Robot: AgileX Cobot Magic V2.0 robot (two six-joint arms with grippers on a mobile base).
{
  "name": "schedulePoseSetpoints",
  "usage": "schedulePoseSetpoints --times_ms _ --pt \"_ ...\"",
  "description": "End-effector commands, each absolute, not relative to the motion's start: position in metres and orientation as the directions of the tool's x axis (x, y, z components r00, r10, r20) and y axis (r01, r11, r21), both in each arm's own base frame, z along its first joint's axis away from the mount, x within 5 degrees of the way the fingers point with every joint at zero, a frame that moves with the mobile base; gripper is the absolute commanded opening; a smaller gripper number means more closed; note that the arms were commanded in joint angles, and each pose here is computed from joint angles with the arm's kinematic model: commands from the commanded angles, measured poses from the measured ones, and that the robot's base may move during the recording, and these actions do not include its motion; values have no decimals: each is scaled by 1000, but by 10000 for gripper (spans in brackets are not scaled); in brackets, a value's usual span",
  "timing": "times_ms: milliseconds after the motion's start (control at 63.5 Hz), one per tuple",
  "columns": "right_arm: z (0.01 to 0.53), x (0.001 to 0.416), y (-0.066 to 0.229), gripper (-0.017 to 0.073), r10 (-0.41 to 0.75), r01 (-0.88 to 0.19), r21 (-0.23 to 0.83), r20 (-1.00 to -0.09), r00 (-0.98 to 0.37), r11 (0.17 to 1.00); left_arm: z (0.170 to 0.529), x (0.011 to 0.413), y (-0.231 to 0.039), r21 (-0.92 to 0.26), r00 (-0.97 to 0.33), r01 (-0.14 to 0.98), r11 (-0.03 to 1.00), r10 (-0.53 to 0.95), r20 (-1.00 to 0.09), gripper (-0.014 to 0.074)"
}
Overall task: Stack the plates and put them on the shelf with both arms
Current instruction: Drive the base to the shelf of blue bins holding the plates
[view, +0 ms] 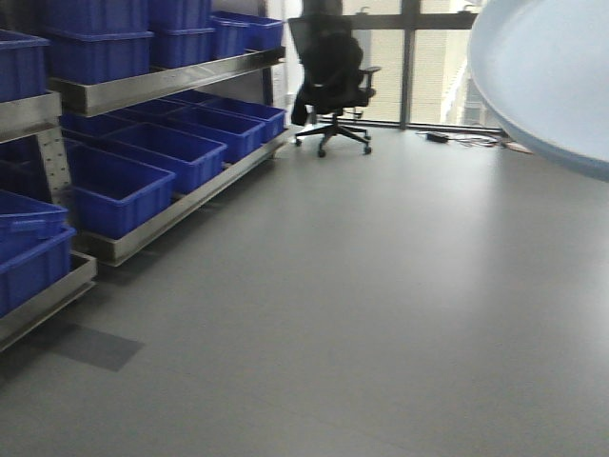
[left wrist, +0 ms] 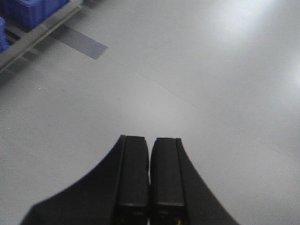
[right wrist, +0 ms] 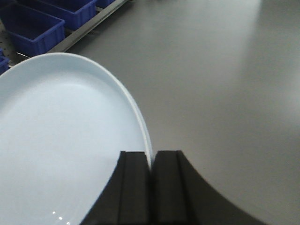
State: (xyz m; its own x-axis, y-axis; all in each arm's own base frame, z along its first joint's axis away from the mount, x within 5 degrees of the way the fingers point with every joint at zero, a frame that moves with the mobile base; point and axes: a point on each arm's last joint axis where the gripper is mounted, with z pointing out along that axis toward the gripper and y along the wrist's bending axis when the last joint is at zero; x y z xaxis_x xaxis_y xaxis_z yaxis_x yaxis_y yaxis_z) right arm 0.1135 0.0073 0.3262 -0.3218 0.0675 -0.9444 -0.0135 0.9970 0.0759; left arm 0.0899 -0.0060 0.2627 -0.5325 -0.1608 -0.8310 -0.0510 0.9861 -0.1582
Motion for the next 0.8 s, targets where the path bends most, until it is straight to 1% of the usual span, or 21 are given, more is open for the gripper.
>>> schedulePoseSetpoints --times_ms 0,787 --pt "346 114 8 57 64 -41 73 -979 -194 996 277 94 -7 -178 -454 -27 984 -171 -874 90" --pt "346 114 8 57 64 -41 73 -979 -194 996 277 94 -7 -178 -454 -27 984 -171 -874 90"
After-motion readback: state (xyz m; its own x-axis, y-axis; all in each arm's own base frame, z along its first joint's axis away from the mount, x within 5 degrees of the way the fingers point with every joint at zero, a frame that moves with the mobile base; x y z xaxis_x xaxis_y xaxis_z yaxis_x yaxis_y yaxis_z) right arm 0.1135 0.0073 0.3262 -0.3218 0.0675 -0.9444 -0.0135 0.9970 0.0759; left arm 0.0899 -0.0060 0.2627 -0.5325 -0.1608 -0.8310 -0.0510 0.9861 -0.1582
